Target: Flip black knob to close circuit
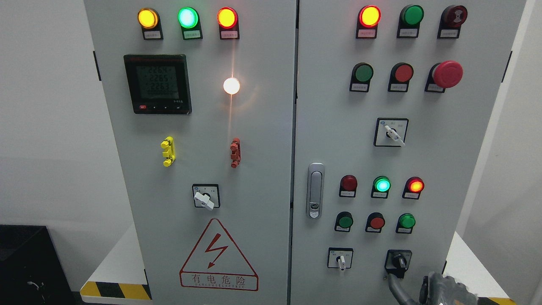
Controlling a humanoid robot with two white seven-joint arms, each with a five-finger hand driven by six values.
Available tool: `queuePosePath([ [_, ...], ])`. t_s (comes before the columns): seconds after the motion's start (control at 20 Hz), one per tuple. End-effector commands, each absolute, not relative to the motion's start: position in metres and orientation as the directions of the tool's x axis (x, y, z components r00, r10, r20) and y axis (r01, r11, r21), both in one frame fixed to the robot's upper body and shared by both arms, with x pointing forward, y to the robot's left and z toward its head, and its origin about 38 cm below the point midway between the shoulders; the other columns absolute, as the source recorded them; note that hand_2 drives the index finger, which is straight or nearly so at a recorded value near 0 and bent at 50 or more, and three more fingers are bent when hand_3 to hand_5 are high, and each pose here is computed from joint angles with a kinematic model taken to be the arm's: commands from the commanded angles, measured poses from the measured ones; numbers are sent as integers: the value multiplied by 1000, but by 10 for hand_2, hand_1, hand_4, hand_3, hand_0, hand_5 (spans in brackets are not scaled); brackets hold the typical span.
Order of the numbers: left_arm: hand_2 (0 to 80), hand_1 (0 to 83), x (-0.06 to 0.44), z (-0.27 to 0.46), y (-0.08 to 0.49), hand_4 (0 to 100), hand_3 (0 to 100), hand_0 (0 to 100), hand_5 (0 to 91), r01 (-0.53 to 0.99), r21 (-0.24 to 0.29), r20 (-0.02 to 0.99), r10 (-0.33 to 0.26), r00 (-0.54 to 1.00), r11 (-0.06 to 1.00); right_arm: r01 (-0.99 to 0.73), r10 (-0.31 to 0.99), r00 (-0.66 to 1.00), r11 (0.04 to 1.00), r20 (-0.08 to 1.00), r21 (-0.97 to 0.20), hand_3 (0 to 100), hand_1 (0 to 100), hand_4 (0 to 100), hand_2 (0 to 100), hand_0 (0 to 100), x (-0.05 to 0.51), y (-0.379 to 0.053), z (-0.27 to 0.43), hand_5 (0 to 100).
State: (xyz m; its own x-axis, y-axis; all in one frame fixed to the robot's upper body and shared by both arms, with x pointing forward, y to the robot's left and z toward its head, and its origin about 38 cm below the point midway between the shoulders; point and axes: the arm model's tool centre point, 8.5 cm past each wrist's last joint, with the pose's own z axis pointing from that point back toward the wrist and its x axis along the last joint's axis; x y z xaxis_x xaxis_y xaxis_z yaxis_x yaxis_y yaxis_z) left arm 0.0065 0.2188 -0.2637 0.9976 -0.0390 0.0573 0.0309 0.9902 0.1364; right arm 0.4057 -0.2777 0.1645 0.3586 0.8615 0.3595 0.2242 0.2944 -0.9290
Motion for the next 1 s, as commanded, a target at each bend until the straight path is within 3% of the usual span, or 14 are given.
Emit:
queuePosePath([
  [0.0, 0, 556, 2, -264, 217, 0, 0, 120, 0, 28, 132, 63, -36, 997, 991, 250, 882, 303, 291, 360, -923, 1000, 51, 948, 918, 0, 399, -263, 175, 926],
  [0.3, 0, 556, 2, -264, 217, 0, 0, 120, 0, 28, 132, 63, -36, 997, 991, 270, 878, 239, 350, 415, -897, 1000, 58, 932, 874, 0, 386, -256, 179, 895],
  [0.5, 0, 556, 2, -264, 218, 0, 0, 120, 0, 28, 133, 63, -36, 997, 991, 297, 851, 171, 436, 496, -850, 980, 80, 863, 777, 0, 375, -248, 183, 796],
  [0.8, 0, 556, 2, -264, 218, 0, 0, 120, 0, 28, 133, 63, -36, 997, 991, 300, 707, 4, 674, 707, -675, 886, 100, 803, 657, 0, 360, -231, 178, 692],
  [0.95, 0, 556, 2, -264, 218, 0, 0, 120, 0, 28, 133, 63, -36, 997, 991, 317, 629, -26, 742, 777, -591, 829, 106, 755, 581, 0, 354, -231, 175, 642],
])
